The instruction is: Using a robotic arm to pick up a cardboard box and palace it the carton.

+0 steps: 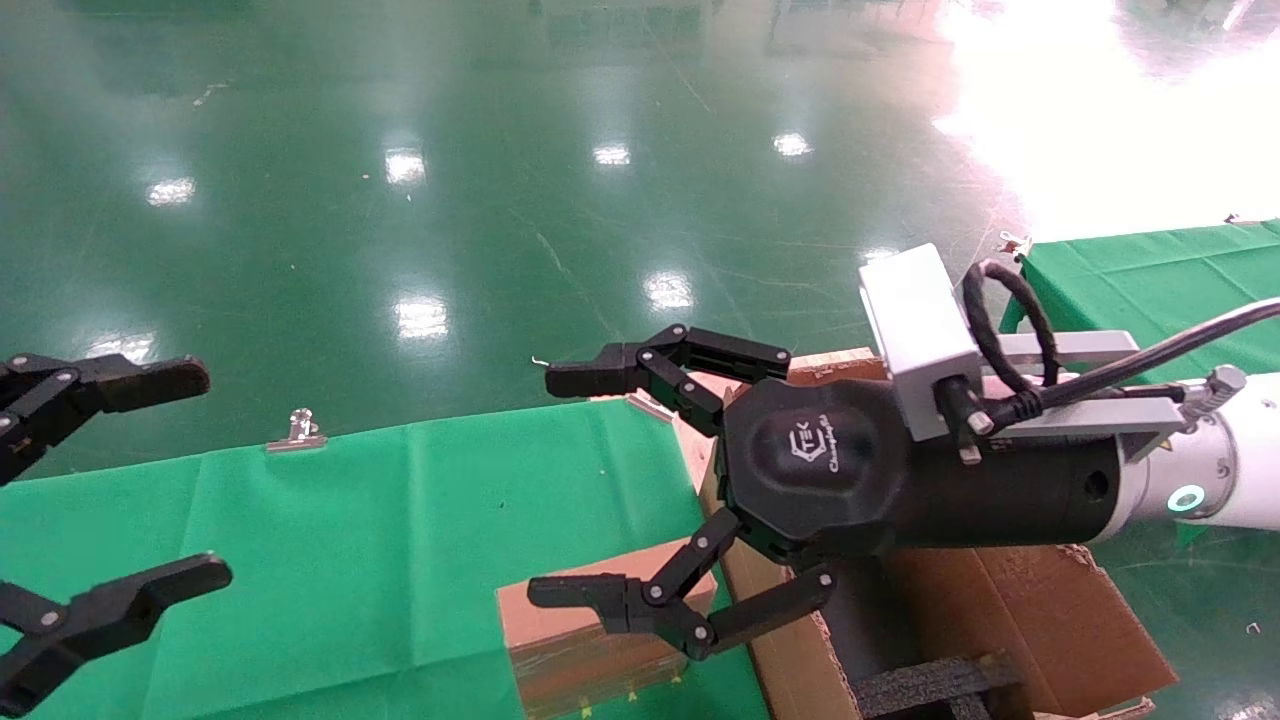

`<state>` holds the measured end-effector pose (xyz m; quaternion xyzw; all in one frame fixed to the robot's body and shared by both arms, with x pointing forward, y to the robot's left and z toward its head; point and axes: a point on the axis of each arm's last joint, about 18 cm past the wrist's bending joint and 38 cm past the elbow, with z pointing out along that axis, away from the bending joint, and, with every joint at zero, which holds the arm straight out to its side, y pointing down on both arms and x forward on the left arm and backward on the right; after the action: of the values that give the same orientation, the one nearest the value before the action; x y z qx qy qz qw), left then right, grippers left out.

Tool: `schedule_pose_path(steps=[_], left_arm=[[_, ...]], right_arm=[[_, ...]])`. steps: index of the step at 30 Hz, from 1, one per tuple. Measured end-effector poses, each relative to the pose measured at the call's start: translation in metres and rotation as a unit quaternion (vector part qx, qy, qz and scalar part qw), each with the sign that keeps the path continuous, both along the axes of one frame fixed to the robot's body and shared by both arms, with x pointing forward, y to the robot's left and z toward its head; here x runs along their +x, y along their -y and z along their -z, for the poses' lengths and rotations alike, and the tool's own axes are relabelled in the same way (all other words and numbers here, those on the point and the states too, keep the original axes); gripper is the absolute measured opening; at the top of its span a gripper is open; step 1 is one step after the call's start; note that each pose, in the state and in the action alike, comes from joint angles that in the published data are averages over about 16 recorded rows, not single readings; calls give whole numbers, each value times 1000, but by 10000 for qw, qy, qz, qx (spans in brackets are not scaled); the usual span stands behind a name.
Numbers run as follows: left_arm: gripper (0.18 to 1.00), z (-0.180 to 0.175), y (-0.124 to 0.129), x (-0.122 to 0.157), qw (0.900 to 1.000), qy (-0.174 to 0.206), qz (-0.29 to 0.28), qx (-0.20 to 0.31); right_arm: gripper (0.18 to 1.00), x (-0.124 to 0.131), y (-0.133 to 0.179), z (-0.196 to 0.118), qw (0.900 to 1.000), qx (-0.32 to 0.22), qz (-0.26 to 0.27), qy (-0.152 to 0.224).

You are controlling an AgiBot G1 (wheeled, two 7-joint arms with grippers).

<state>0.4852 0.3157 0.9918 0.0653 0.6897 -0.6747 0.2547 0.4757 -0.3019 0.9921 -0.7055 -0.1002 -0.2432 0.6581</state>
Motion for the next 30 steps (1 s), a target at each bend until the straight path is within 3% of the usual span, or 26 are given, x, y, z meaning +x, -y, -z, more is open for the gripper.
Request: schedule_pose_path(steps=[15,23,30], left_arm=[[974,0,0,0,10000,0,0,0],[900,0,0,0,10000,0,0,0],[789,0,0,0,10000,0,0,0]], right_arm=[[1001,3,-2,6,9997,-239,45,-68],[1001,21,-9,22,9939,-1025,277,-283],[1001,46,-20,38,9775,-1980,565,-464]])
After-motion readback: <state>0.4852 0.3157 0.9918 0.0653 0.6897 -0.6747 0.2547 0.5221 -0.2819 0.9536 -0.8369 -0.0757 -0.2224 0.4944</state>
